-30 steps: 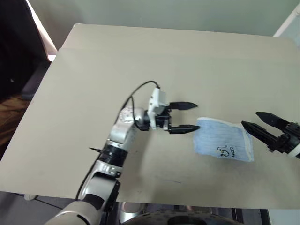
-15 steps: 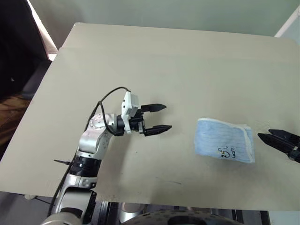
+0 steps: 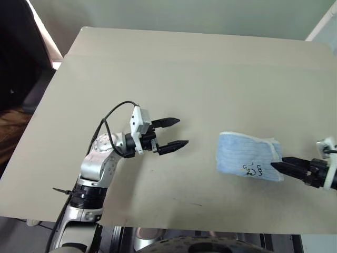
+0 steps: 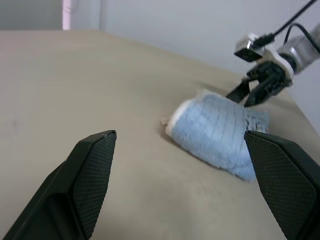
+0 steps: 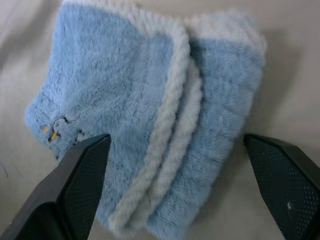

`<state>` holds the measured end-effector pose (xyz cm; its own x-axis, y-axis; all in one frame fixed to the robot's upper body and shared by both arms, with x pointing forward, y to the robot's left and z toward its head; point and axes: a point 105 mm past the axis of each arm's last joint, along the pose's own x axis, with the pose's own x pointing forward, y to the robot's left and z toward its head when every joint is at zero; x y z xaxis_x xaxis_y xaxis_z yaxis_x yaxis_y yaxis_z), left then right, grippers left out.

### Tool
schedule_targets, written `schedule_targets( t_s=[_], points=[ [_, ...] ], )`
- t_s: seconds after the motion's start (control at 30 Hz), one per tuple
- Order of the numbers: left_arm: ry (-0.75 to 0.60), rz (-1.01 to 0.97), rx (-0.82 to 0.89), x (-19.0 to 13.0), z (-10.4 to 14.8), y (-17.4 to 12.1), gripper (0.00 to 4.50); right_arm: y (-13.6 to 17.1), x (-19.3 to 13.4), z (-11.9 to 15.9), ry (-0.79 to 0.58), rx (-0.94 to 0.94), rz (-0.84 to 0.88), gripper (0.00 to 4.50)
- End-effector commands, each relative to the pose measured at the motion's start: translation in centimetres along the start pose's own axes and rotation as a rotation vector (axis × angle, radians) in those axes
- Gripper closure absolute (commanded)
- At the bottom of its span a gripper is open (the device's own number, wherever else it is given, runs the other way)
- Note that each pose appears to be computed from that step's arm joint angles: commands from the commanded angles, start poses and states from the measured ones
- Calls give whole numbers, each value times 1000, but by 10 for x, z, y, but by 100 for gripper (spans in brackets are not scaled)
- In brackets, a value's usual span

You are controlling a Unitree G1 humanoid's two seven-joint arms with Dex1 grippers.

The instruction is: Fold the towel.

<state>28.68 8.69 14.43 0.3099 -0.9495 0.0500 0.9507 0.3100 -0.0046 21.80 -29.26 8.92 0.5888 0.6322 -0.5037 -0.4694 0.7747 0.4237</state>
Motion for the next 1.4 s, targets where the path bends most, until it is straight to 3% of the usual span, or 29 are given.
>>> schedule_targets(
  t_s=[0.03,0.6,0.9,1.0,1.33,1.4],
  points=[
    [-33,-6,49,3,21,-8,7,10,13,-8,26,15,73,0],
    [-5,17,17,-1,2,-12,7,52,32,9,-1,-20,210,0],
    [3,1,12,-3,-4,-11,7,51,33,15,-21,6,193,0],
    [13,4,14,-4,-8,-10,0,48,29,15,-23,12,181,61],
    [19,10,24,-4,-16,-5,0,43,24,23,-47,-3,154,417],
    [18,10,25,-4,-17,-4,0,43,23,23,-48,-7,153,448]
  ],
)
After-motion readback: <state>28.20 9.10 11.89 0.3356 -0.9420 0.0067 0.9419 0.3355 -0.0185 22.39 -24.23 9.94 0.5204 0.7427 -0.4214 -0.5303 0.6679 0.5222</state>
